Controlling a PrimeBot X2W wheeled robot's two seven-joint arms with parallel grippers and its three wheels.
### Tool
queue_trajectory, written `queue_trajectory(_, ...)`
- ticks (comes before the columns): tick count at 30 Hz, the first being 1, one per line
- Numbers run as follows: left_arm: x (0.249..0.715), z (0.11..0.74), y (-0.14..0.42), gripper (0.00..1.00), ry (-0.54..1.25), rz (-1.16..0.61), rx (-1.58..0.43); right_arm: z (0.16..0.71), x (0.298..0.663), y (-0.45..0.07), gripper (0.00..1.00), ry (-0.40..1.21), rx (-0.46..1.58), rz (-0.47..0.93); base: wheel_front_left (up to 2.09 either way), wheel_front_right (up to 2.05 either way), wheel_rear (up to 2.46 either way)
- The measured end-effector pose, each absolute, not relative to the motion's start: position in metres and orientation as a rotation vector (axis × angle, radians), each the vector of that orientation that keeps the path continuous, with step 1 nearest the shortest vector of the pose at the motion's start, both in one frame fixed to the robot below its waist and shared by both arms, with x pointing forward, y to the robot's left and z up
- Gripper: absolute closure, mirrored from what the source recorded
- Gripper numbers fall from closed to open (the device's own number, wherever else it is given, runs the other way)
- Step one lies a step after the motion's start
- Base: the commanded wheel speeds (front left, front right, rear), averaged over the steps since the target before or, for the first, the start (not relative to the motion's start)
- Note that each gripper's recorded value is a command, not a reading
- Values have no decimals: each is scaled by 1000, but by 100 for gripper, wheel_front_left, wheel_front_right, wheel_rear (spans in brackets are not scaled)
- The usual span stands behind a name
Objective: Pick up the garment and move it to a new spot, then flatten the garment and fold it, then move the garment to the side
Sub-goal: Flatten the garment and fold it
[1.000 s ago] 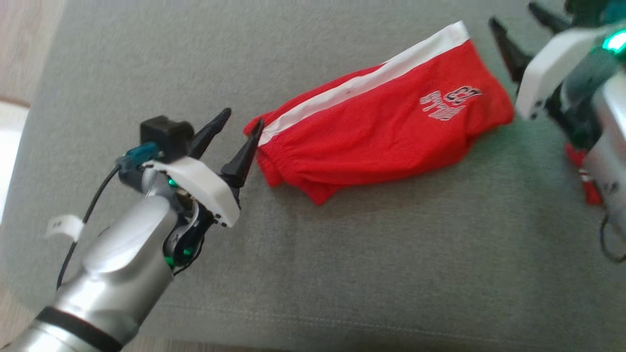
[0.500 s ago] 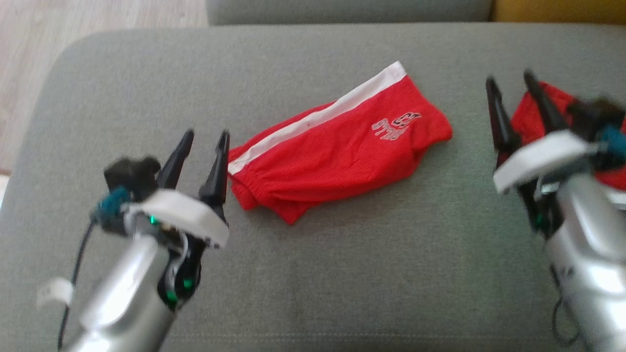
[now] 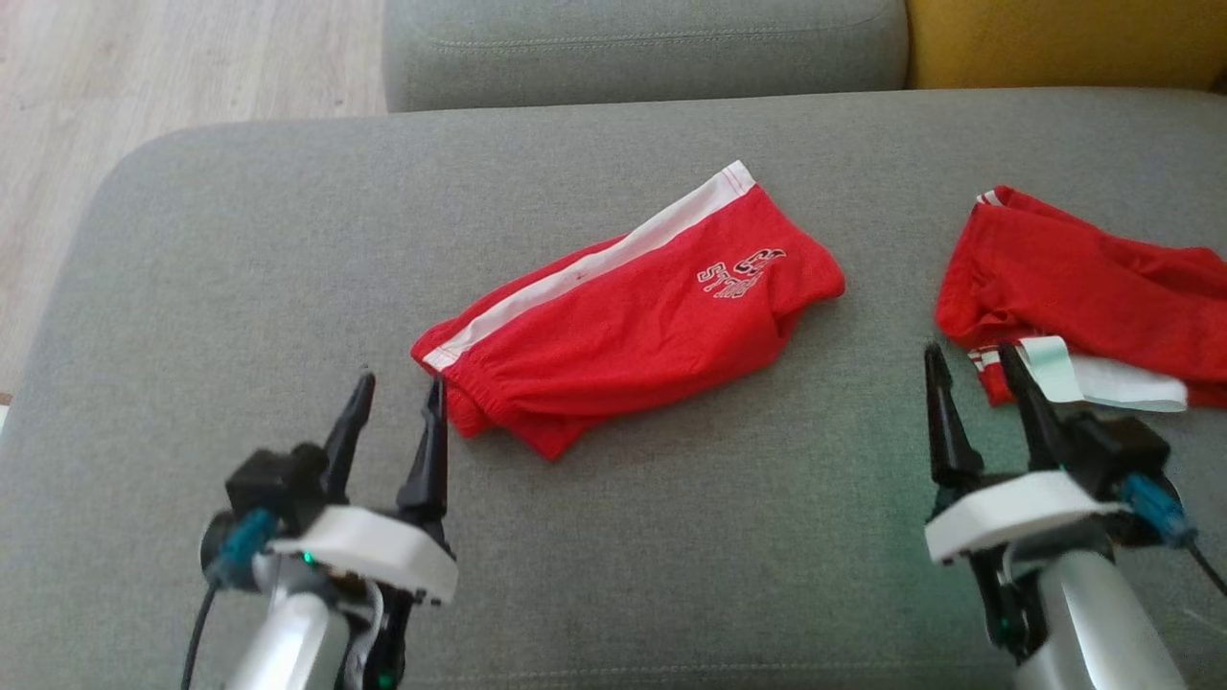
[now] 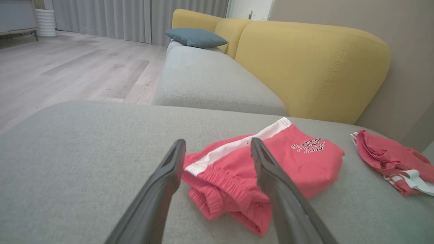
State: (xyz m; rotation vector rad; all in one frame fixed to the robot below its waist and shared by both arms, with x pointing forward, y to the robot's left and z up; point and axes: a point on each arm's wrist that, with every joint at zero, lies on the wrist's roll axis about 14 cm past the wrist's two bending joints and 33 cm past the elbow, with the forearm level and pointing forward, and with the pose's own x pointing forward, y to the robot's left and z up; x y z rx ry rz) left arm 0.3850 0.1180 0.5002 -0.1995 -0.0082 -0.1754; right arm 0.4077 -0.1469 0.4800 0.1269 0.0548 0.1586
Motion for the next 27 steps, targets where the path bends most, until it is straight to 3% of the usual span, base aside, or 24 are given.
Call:
queue_trajectory(12,376,475,124,0,47,-162,-202,469,404,-141,0,113,199,159,0,0,0)
queue_trajectory(18,383,466,134,0,68,-145,-198,437,415,-128,0,256,439,144,0,0,0)
queue_trajectory(27,379,446,158,0,124,-75,-189,404,467,-90,0,438,784,129,0,0,0)
